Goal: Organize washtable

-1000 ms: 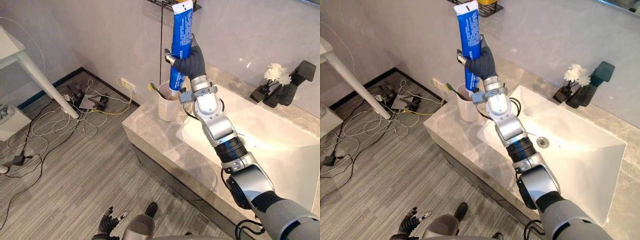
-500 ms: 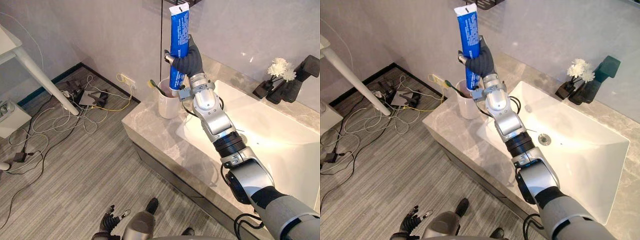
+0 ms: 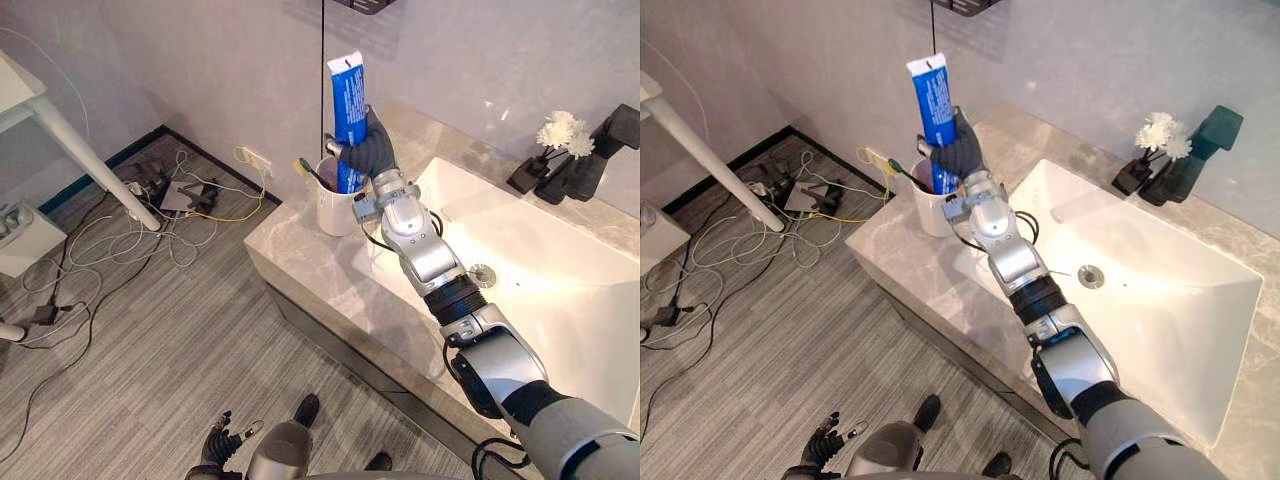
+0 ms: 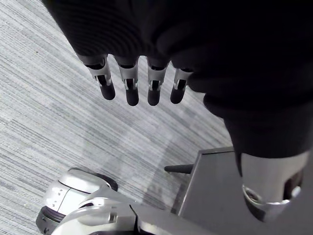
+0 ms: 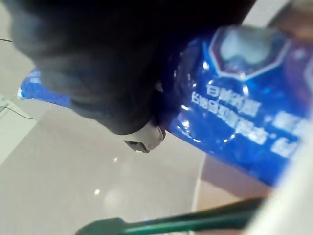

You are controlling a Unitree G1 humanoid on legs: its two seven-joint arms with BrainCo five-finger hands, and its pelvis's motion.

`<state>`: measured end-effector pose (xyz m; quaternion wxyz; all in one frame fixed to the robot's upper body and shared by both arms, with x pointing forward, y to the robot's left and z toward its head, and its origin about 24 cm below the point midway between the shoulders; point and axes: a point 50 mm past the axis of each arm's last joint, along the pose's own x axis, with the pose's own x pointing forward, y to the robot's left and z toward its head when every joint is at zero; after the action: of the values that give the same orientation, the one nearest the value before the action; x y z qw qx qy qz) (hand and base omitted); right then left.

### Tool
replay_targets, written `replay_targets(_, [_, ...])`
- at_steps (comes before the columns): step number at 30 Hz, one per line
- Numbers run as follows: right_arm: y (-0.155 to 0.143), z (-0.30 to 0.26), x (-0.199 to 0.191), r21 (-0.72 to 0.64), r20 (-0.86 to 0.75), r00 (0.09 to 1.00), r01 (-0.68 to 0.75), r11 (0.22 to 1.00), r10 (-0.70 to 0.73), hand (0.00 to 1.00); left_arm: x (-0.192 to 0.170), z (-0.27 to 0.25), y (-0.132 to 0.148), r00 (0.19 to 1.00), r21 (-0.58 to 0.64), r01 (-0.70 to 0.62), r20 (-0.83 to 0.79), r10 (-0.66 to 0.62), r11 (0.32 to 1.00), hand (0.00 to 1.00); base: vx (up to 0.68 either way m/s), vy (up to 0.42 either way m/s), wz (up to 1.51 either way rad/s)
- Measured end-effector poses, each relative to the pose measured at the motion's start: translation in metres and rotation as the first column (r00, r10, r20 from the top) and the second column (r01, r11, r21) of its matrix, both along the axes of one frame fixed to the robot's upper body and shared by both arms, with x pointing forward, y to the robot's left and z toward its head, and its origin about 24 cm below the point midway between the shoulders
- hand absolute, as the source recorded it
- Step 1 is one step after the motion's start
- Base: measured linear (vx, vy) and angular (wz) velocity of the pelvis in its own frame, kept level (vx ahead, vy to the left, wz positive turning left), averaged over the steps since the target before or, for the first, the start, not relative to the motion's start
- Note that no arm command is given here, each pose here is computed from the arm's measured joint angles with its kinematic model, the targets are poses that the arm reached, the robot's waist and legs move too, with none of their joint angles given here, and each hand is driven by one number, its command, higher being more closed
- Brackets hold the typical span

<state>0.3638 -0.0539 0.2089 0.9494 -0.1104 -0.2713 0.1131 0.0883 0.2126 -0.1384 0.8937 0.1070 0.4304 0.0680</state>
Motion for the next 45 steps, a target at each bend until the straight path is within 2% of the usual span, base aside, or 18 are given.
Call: replay_targets(45, [0.002, -0.036, -0.021, 0.048, -0.060, 0.997, -0.052, 0.997, 0.055, 0.00, -0.010, -0.004, 0.002, 0.999, -0.002, -0.005, -0.043, 0.005, 1.000, 0.00, 0.00, 0.004, -0.02])
